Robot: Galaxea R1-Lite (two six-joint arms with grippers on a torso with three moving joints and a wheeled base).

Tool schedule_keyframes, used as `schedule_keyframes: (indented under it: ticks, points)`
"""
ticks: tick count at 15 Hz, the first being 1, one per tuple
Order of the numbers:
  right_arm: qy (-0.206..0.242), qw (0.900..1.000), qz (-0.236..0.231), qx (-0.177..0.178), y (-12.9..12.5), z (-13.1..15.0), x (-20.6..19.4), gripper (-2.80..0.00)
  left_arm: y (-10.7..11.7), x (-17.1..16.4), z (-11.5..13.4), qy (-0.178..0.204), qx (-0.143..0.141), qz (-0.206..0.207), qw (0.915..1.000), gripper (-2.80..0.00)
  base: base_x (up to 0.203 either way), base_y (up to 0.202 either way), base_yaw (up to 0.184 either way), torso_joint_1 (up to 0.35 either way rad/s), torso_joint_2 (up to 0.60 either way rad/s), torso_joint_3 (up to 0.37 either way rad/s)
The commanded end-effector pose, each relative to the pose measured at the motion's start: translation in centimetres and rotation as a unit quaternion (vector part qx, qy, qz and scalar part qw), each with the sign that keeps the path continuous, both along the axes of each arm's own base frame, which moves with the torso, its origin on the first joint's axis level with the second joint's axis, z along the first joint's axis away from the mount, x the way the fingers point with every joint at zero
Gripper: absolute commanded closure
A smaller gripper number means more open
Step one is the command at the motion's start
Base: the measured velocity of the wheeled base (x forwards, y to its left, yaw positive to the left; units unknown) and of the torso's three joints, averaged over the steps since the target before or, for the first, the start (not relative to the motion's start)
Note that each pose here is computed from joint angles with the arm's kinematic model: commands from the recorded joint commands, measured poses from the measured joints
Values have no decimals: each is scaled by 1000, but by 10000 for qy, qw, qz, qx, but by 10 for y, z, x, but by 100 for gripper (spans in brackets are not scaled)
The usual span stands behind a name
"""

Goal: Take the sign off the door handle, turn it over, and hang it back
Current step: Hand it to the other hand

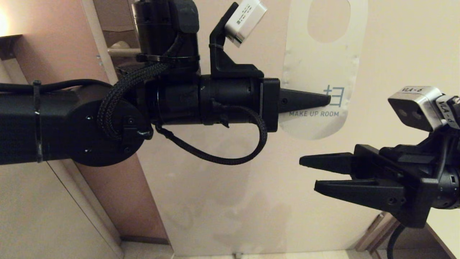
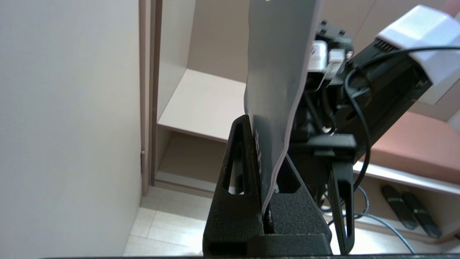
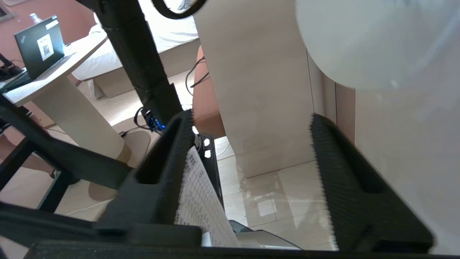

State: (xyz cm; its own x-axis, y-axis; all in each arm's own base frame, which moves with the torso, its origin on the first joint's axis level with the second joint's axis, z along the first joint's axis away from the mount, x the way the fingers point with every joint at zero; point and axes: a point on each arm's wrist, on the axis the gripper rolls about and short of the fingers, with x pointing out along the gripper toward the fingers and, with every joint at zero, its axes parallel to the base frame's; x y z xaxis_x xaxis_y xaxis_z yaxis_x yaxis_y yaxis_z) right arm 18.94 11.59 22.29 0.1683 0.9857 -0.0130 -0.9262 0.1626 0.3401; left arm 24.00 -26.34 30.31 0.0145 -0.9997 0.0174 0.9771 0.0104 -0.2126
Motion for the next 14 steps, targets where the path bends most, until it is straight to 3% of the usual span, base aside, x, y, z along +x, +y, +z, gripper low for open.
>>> schedule_keyframes:
  ticks: [1,7,14]
  points:
    - [40,10000,33,-21,4,-2,7,-280,1,-2,3,0,-48,-31,10000,0,0,0,0,0,0,0]
    - [-252,9996,-36,112,13,-1,29,-280,-2,-8,0,32,-9,-120,9999,0,0,0,0,0,0,0]
    - [-323,9992,-211,141,6,3,34,-280,-3,-13,-12,156,159,-180,9996,0,0,0,0,0,0,0]
